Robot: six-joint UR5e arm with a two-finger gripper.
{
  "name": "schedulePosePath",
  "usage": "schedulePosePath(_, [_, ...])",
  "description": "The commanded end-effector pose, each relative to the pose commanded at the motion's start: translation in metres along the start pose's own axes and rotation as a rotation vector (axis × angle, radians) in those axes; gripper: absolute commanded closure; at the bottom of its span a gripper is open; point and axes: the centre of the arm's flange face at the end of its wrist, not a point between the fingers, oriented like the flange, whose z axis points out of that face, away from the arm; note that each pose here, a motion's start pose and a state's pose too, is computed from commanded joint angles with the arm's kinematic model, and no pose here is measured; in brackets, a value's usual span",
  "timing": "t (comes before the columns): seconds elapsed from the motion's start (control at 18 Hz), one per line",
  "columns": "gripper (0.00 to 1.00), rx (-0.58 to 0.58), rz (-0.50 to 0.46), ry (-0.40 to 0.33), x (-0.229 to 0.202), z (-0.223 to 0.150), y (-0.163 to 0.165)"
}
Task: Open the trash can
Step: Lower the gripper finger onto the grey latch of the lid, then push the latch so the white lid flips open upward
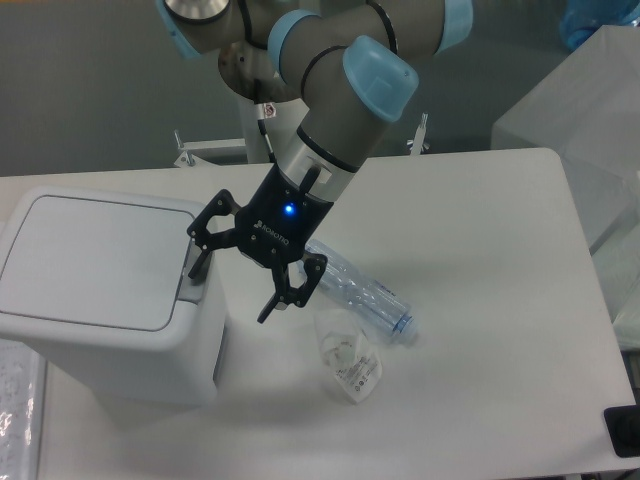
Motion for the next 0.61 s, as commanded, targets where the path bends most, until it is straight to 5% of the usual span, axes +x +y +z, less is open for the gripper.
schedulePosePath(0.61, [0.0,-0.002,-0.004,0.001,-0.0007,0.0012,0.0009])
